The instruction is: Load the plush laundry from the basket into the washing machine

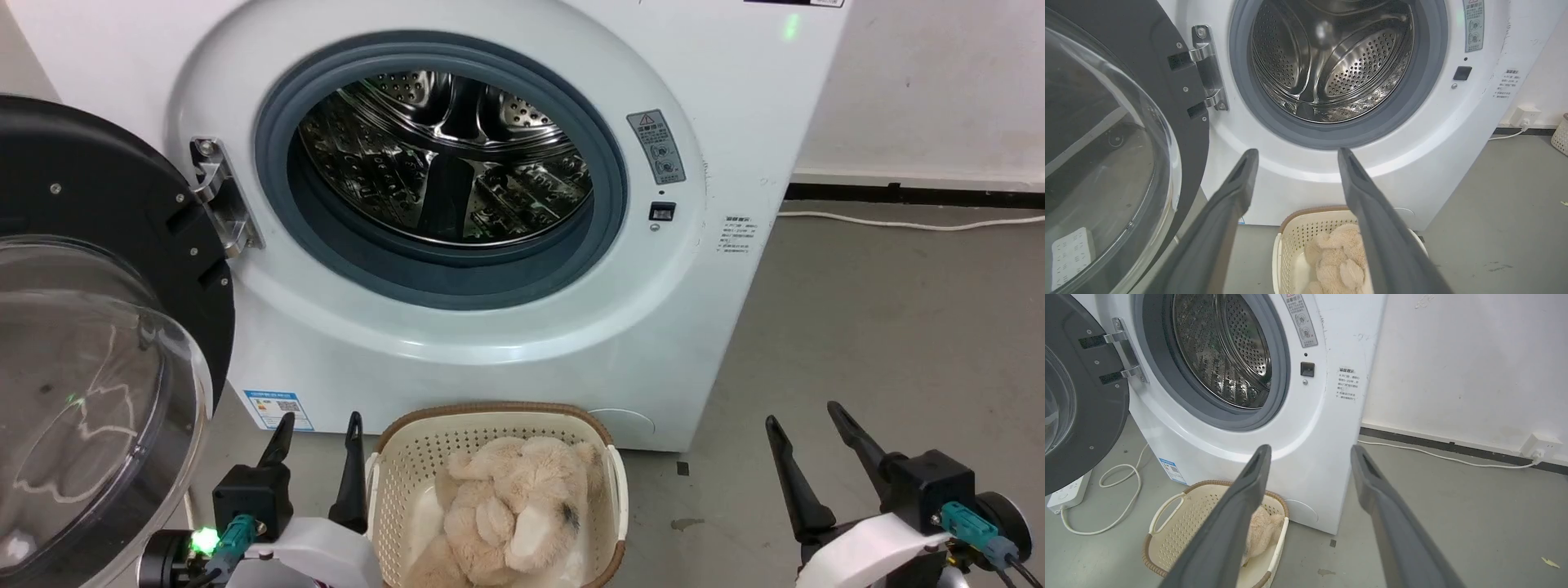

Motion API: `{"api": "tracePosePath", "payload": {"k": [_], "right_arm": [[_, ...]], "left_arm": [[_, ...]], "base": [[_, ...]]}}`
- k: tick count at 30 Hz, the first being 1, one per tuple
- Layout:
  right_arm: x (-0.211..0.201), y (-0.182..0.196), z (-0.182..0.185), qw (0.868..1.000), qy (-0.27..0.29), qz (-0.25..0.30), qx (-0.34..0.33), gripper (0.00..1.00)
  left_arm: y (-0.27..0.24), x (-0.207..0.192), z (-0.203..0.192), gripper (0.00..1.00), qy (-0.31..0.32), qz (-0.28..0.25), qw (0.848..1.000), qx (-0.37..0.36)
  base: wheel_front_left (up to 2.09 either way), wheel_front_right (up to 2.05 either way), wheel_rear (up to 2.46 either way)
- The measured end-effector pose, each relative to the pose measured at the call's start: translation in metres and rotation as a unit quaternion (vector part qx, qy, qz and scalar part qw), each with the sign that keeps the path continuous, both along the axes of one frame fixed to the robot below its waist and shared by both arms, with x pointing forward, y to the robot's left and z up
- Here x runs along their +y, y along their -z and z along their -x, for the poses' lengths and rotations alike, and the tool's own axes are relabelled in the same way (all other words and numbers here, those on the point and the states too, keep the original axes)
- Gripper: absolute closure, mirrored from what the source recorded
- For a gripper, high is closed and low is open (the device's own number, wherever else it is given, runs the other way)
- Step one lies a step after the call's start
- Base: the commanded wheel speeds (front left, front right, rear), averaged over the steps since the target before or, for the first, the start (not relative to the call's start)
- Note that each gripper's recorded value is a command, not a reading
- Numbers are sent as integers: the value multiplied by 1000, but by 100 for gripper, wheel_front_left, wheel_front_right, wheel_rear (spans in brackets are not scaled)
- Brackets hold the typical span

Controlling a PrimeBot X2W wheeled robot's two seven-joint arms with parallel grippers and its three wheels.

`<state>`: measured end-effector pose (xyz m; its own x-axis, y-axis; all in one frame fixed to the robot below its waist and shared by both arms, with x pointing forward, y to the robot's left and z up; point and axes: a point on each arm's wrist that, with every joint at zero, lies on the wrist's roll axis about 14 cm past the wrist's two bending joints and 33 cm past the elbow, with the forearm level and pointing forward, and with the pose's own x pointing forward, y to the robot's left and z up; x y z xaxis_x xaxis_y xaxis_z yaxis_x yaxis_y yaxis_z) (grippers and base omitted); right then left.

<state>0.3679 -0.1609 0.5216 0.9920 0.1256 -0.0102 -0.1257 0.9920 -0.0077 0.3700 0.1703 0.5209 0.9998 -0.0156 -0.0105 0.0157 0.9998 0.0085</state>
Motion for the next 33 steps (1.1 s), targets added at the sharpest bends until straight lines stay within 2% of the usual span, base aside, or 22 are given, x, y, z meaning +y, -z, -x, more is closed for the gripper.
{"api": "tracePosePath", "payload": {"k": [19,33], "right_arm": [[-17,9,-1,999,27,-32,3,0],[-37,30,-7,996,61,-58,26,0]], "left_arm": [[23,-31,-25,0,41,34,998,26],[72,-72,-61,0,94,58,989,100]], "base": [[0,0,0],[0,0,0]]}}
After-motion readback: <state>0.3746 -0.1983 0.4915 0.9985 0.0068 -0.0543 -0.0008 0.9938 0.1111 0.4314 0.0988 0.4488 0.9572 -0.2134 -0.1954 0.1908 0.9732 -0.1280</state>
